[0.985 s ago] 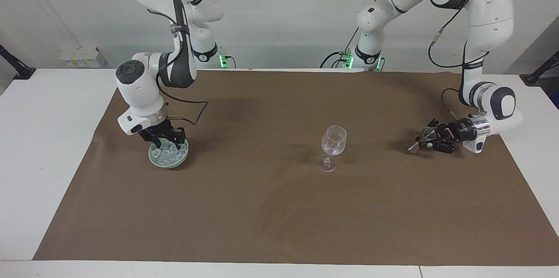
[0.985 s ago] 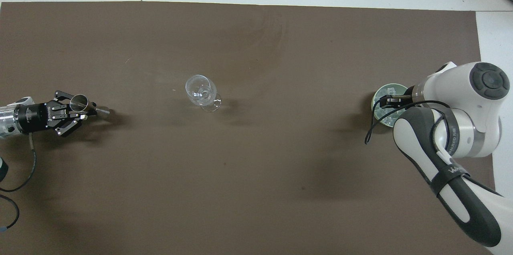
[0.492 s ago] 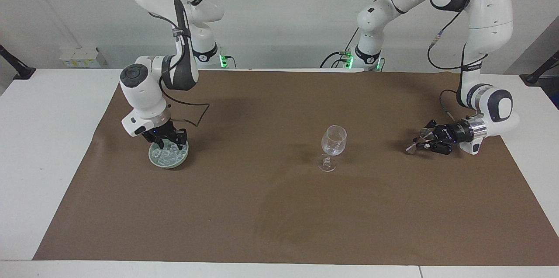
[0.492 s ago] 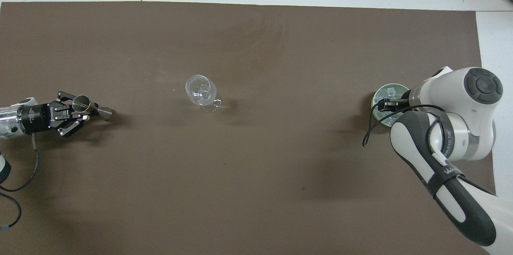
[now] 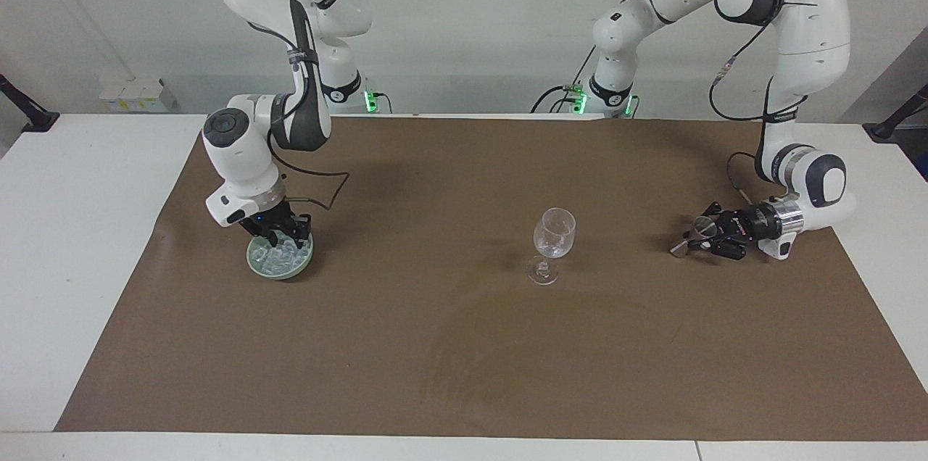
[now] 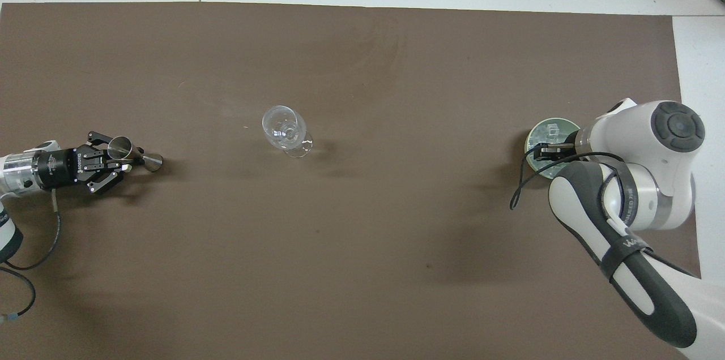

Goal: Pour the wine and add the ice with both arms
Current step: 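Grasp an ice cube from the green-rimmed dish with the right gripper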

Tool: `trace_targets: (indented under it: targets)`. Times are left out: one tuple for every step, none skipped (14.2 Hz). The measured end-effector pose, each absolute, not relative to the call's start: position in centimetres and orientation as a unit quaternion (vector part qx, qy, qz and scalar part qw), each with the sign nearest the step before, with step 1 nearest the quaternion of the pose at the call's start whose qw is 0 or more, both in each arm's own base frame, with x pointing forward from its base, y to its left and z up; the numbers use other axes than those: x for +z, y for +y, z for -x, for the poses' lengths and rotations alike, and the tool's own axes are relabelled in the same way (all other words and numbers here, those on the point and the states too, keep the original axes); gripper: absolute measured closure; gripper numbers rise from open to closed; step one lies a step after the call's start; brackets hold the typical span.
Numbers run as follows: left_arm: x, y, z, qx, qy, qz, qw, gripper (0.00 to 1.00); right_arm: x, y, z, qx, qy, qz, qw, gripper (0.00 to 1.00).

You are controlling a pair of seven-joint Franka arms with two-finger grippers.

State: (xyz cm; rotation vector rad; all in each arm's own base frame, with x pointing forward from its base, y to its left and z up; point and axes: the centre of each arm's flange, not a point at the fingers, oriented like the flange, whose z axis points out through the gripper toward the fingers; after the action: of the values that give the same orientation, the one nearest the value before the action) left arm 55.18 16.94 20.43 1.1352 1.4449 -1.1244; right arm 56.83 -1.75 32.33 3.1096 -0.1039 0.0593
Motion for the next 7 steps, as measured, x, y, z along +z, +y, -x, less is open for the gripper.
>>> trace_targets:
  targets:
    - [20.4,16.9,-55.2,-0.46,0.591,-0.464,0.474,0.78,32.3,-1.7,-56.8,0.02,-0.033,-0.999,0.015,0.68]
    - [20.4,16.9,-55.2,-0.46,0.591,-0.464,0.474,0.78,32.4,-1.7,-56.9,0.021,-0.034,-0.999,0.015,0.77]
    - [20.4,16.9,-55.2,-0.46,0.591,-0.464,0.474,0.78,32.5,-1.7,-56.9,0.023,-0.034,-0.999,0.015,0.77]
    - [20.4,16.9,-55.2,-0.46,0.591,-0.464,0.474,0.79,33.0,-1.6,-57.1,0.028,-0.035,-0.999,0.014,0.77]
    - [20.5,16.9,-55.2,-0.461,0.592,-0.462,0.472,0.79,33.6,-1.6,-57.3,0.035,-0.041,-0.998,0.014,0.77]
    - [20.5,17.0,-55.3,-0.463,0.594,-0.46,0.471,0.79,34.5,-1.5,-57.4,0.044,-0.048,-0.998,0.013,0.77]
    - [20.6,17.0,-55.4,-0.463,0.595,-0.459,0.47,0.79,35.5,-1.4,-57.5,0.053,-0.052,-0.997,0.012,0.77]
